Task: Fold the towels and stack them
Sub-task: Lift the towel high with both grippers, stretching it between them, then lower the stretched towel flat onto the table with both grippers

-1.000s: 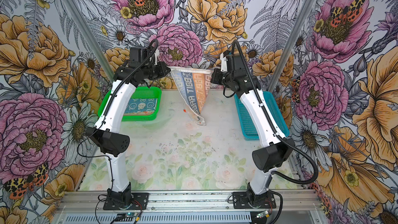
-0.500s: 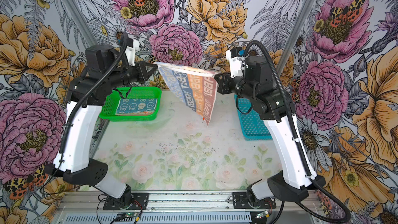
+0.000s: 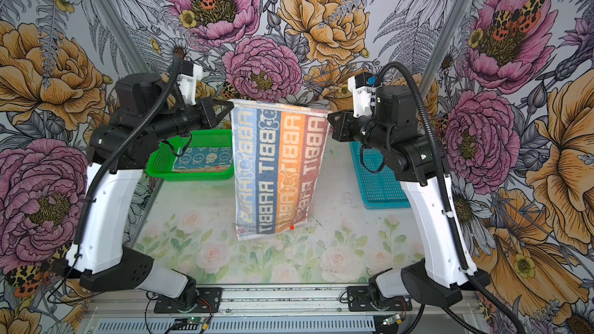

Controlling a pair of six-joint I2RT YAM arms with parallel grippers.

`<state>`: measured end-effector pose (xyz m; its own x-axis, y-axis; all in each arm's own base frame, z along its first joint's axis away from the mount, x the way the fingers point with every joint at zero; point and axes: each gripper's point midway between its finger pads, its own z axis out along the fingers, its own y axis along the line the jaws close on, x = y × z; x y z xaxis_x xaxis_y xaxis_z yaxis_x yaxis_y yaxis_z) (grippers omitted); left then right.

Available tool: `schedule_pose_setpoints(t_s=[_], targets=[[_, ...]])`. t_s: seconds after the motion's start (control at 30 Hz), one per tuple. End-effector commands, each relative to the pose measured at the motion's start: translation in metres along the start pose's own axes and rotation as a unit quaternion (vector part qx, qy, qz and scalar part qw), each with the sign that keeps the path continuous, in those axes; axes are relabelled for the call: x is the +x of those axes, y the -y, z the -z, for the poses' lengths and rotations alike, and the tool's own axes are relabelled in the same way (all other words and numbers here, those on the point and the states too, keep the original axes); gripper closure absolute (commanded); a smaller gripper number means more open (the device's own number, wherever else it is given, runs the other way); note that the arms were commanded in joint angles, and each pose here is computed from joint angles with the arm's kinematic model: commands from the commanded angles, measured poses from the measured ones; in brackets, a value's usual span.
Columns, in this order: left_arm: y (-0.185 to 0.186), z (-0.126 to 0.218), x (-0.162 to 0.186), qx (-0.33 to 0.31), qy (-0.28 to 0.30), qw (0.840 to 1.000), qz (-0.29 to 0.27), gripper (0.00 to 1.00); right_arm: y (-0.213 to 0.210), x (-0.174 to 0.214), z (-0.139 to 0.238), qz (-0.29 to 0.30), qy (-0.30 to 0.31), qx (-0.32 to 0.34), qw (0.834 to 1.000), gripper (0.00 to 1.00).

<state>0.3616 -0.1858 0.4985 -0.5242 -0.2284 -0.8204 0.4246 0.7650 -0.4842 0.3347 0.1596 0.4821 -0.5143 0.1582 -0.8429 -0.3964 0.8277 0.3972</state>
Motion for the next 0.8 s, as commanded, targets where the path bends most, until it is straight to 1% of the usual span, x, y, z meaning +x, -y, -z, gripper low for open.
schedule_pose_setpoints(t_s=[0.0,0.07,0.1,0.13,0.23,0.33,0.43,0.53,0.63,0.77], targets=[[-0.053,-0.051,0.013,-0.045,-0.045,0.998,0.026,1.00,0.054,0.009,-0.041,-0.046,-0.042,0.064,0.996,1.00],[-0.075,-0.084,0.023,-0.053,-0.073,0.995,0.030,1.00,0.080,0.017,-0.075,-0.063,-0.072,0.076,0.992,1.00],[-0.095,-0.111,0.036,-0.063,-0.098,0.992,0.039,1.00,0.094,0.022,-0.093,-0.069,-0.087,0.082,0.990,1.00],[-0.107,-0.128,0.042,-0.066,-0.110,0.991,0.042,1.00,0.109,0.028,-0.112,-0.077,-0.104,0.088,0.988,1.00],[-0.142,-0.172,0.056,-0.078,-0.132,0.987,0.050,1.00,0.138,0.042,-0.161,-0.093,-0.138,0.086,0.982,1.00],[-0.175,-0.208,0.071,-0.088,-0.148,0.984,0.053,1.00,0.164,0.058,-0.197,-0.103,-0.162,0.091,0.977,1.00],[-0.202,-0.228,0.094,-0.108,-0.172,0.977,0.064,1.00,0.184,0.080,-0.222,-0.116,-0.189,0.095,0.970,1.00],[-0.217,-0.238,0.123,-0.123,-0.205,0.969,0.063,1.00,0.196,0.110,-0.236,-0.127,-0.226,0.097,0.961,1.00],[-0.226,-0.238,0.151,-0.141,-0.239,0.959,0.055,1.00,0.204,0.147,-0.240,-0.134,-0.265,0.108,0.949,1.00],[-0.226,-0.229,0.183,-0.158,-0.274,0.947,0.050,1.00,0.208,0.188,-0.236,-0.151,-0.286,0.110,0.940,1.00]])
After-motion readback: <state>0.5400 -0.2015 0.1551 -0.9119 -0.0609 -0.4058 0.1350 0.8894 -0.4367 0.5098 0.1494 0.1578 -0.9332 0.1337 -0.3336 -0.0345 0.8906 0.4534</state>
